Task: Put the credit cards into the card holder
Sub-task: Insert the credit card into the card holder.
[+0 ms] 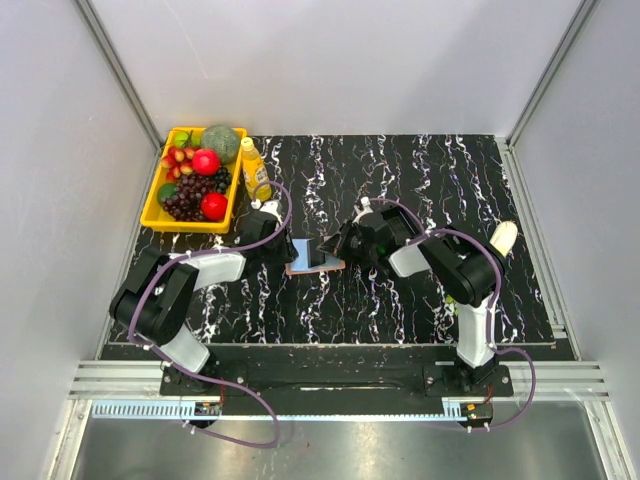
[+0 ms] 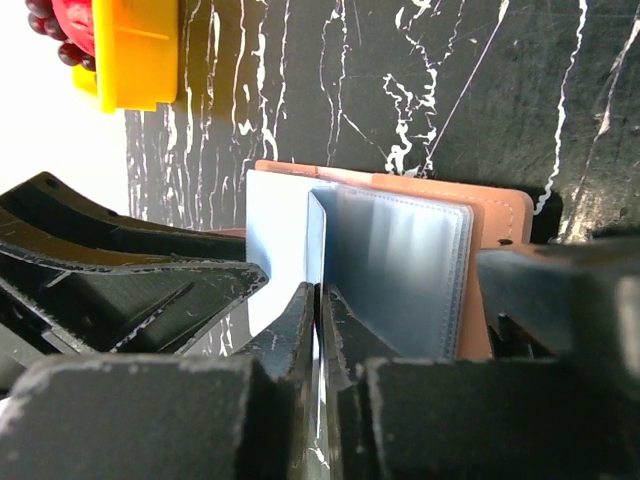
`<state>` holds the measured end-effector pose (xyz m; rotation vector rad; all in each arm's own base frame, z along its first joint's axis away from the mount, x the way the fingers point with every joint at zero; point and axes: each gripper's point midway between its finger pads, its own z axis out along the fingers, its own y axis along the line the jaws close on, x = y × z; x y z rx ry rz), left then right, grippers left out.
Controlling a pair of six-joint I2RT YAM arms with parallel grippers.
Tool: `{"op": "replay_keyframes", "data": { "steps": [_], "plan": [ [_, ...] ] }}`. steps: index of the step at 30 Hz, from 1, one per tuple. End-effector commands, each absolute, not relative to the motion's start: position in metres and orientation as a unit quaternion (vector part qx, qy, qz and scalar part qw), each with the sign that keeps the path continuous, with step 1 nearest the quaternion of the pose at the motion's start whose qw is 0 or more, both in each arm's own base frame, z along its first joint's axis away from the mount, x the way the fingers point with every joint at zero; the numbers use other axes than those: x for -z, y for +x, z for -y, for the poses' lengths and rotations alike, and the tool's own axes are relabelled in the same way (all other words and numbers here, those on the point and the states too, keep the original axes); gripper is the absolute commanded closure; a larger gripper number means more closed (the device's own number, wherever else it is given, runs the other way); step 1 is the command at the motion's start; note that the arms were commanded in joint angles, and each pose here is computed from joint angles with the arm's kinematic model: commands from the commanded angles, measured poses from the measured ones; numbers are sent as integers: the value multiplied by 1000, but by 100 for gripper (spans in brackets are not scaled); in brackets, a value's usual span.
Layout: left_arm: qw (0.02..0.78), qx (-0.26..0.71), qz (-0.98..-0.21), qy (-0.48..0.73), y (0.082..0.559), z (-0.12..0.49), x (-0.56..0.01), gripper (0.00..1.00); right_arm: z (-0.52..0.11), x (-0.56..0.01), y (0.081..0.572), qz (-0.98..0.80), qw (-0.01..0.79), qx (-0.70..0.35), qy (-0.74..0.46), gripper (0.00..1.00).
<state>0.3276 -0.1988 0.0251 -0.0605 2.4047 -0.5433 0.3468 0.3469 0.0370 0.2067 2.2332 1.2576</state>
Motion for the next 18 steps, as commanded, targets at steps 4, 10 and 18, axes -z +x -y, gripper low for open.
{"op": "replay_keyframes", "data": {
  "steps": [4, 10, 18],
  "plan": [
    [281, 198, -939, -12, 301, 194, -3, 66, -343, -22, 336, -875, 273, -398, 51, 76],
    [279, 200, -939, -12, 301, 195, -3, 66, -348, -33, 338, -885, 289, -366, 8, 65],
    [283, 204, -937, -12, 301, 196, -5, 66, -349, -30, 338, -903, 293, -313, -17, 43]
  ]
}}
